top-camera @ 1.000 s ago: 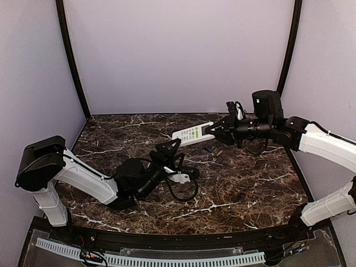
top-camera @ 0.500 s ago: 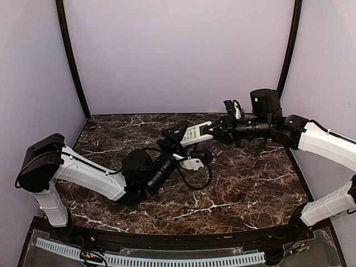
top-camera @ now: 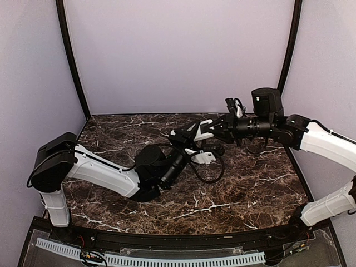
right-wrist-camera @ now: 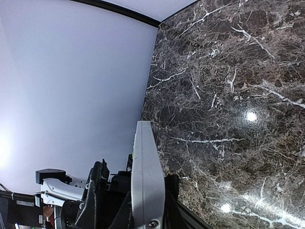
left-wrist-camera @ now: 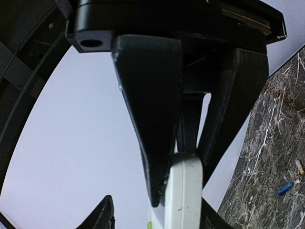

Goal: Load the batteries into the remote control
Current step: Pass from the right arm to the left, then pass from the left arm to the right

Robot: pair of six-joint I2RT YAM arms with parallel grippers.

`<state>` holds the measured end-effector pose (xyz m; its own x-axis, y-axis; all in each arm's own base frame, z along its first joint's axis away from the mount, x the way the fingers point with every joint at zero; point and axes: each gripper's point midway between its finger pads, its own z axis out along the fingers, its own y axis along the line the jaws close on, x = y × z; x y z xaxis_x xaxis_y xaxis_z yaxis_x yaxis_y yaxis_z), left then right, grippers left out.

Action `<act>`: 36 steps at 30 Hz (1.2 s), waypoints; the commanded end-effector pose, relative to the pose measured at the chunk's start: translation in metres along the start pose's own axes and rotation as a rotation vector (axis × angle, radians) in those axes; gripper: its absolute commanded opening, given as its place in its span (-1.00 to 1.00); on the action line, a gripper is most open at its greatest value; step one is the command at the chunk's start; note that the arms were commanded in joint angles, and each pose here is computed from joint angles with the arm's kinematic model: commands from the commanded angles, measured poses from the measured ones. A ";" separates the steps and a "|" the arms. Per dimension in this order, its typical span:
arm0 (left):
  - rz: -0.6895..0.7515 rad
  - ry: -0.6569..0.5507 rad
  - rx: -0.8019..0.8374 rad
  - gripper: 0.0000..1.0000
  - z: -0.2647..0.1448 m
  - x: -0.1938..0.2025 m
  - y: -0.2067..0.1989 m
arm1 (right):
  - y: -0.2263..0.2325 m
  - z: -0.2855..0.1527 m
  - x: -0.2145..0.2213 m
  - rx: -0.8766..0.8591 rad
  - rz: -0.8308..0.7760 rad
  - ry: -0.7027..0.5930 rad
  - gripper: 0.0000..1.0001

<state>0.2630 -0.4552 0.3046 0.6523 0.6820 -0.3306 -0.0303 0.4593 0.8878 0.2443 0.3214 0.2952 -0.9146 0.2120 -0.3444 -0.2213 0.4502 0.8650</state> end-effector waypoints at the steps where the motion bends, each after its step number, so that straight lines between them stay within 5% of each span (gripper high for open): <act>1: -0.034 0.017 -0.100 -0.04 0.010 -0.002 0.027 | 0.019 -0.009 -0.003 -0.054 -0.040 -0.031 -1.00; 13: -0.058 0.046 -0.141 -0.97 0.013 0.003 0.037 | 0.024 -0.012 -0.004 -0.061 -0.059 -0.043 -1.00; 17: -0.093 0.060 -0.167 -1.00 0.013 0.005 0.045 | 0.037 -0.019 -0.010 -0.097 -0.105 -0.077 -1.00; 22: -0.269 0.073 -0.169 -1.00 0.014 0.005 0.065 | 0.078 -0.042 -0.021 -0.185 -0.351 -0.135 0.08; 25: -0.549 0.034 -0.061 -1.00 0.009 -0.004 0.088 | 0.110 -0.069 -0.024 -0.236 -0.547 -0.182 0.50; 31: -1.081 -0.143 0.299 -1.00 -0.019 -0.033 0.116 | 0.144 -0.118 -0.005 -0.370 -0.940 -0.268 0.82; 36: -1.301 -0.311 0.467 -1.00 -0.042 -0.062 0.142 | 0.144 -0.124 0.019 -0.471 -1.112 -0.260 0.86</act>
<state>0.2223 -0.3842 0.4641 0.4503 -0.1263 -0.8839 0.6886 0.6793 0.2537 0.1675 0.2748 0.4702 -0.2580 0.1535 -0.9539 -0.9277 0.2364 0.2890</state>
